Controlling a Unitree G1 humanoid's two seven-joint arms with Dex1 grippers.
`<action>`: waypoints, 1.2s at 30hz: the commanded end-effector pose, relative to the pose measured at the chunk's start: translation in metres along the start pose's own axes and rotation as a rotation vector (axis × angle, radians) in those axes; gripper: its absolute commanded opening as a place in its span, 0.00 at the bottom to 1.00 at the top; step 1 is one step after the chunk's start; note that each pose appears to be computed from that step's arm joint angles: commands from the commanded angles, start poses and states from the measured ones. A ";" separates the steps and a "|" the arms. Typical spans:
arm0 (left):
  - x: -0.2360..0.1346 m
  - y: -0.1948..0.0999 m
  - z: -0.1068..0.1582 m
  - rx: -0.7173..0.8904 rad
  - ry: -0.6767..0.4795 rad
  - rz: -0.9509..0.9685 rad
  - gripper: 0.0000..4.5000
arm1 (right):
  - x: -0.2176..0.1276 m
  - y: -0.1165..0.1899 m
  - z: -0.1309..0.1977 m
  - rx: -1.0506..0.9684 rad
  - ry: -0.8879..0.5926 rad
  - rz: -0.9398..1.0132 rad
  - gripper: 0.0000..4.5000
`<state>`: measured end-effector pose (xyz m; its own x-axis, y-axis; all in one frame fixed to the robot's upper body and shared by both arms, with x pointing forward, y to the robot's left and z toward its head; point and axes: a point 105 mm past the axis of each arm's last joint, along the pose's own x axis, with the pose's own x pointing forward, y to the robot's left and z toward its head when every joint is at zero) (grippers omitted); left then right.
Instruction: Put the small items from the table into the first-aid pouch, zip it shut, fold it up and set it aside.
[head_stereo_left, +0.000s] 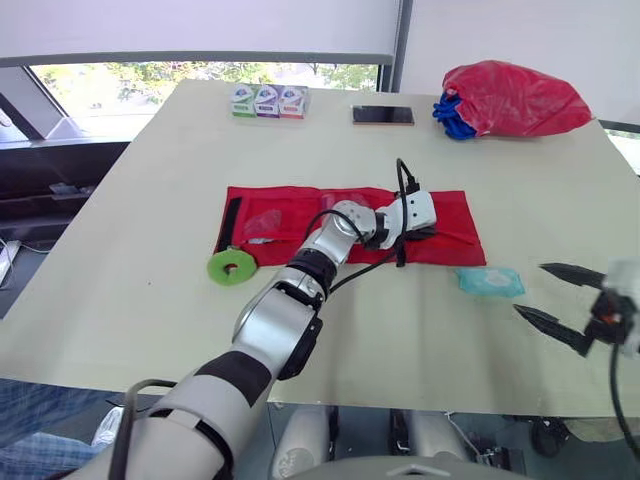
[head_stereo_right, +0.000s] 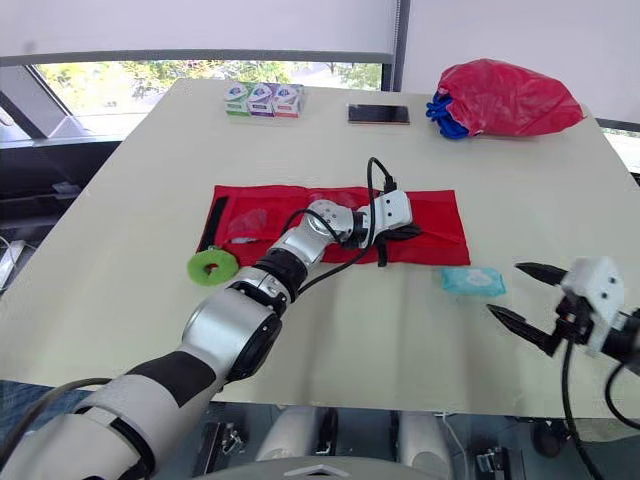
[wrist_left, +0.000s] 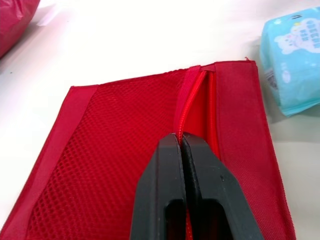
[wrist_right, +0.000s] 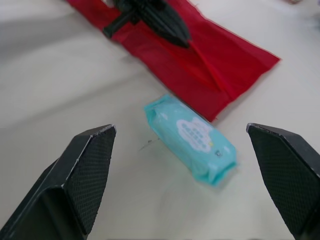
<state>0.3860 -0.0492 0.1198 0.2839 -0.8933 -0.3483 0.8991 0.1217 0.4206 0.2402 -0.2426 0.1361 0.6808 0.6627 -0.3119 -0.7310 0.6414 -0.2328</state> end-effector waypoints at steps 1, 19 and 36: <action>0.003 0.002 0.019 0.040 -0.055 0.001 0.02 | 0.011 -0.016 -0.004 -0.055 0.029 0.031 1.00; 0.006 -0.002 0.015 0.008 -0.058 0.002 0.00 | 0.037 -0.030 -0.039 -0.192 0.187 0.214 0.53; 0.007 -0.003 0.021 -0.014 -0.082 -0.011 0.00 | 0.058 0.019 -0.002 0.019 0.167 -0.100 0.03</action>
<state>0.3807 -0.0559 0.1181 0.2601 -0.9043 -0.3384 0.9160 0.1203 0.3827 0.2634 -0.1967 0.1054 0.7025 0.5637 -0.4344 -0.6900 0.6891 -0.2215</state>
